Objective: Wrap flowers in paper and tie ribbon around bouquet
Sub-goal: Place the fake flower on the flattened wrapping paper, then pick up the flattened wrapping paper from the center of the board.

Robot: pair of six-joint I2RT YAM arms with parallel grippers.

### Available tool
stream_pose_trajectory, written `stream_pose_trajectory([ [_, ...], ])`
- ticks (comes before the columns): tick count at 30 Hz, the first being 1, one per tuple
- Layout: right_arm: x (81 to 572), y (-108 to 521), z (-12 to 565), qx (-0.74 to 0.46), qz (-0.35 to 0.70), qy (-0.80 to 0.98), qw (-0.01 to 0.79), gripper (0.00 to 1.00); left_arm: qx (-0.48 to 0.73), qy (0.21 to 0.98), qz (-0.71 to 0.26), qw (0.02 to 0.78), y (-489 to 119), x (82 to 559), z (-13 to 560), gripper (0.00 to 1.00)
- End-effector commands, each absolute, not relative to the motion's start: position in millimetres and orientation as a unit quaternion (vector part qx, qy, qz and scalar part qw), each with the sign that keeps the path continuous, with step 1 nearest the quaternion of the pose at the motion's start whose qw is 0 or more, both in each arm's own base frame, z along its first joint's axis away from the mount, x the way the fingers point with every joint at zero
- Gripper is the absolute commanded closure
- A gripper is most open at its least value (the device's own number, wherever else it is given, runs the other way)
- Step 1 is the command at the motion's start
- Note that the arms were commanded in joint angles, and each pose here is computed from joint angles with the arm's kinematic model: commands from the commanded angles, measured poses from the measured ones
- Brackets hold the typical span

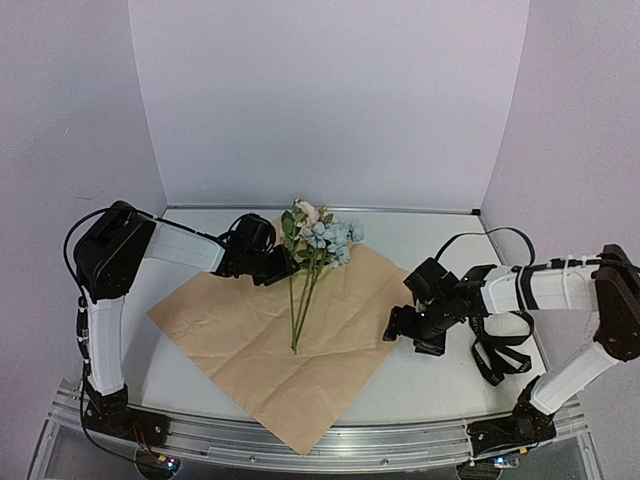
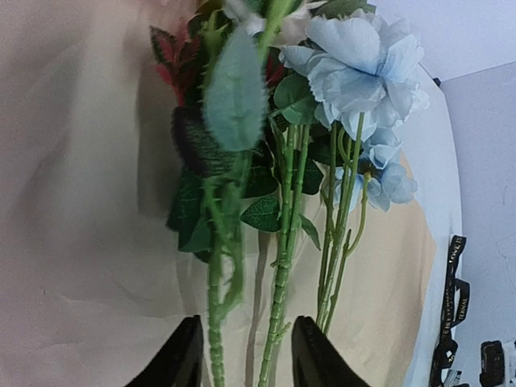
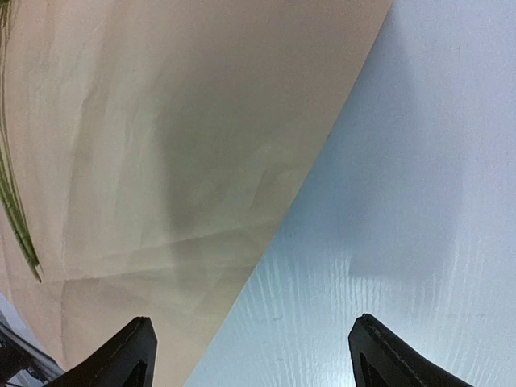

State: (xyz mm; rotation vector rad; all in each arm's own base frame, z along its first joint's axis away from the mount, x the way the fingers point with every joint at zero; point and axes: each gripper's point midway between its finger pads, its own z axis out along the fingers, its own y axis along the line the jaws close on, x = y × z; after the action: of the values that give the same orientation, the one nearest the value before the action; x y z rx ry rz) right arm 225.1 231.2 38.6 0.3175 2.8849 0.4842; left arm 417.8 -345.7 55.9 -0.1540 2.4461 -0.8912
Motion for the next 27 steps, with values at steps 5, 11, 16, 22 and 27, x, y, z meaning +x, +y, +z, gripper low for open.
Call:
stream_pose_trajectory([
  [5, 189, 261, 39, 0.171, 0.250, 0.950, 0.081, 0.18, -0.044, 0.883, -0.344, 0.316, -341, 419, 110, 0.41],
  [11, 168, 302, 33, 0.202, 0.303, 0.929, 0.070, 0.23, -0.045, 0.889, -0.327, 0.317, -318, 396, 123, 0.36],
  [16, 150, 331, 20, 0.225, 0.329, 0.915, 0.066, 0.24, -0.045, 0.901, -0.323, 0.287, -305, 368, 107, 0.38],
  [22, 135, 343, 9, 0.248, 0.349, 0.901, 0.073, 0.27, -0.060, 0.902, -0.325, 0.277, -289, 339, 98, 0.48],
  [27, 131, 346, 15, 0.254, 0.363, 0.892, 0.090, 0.34, -0.050, 0.905, -0.318, 0.279, -285, 331, 100, 0.54],
])
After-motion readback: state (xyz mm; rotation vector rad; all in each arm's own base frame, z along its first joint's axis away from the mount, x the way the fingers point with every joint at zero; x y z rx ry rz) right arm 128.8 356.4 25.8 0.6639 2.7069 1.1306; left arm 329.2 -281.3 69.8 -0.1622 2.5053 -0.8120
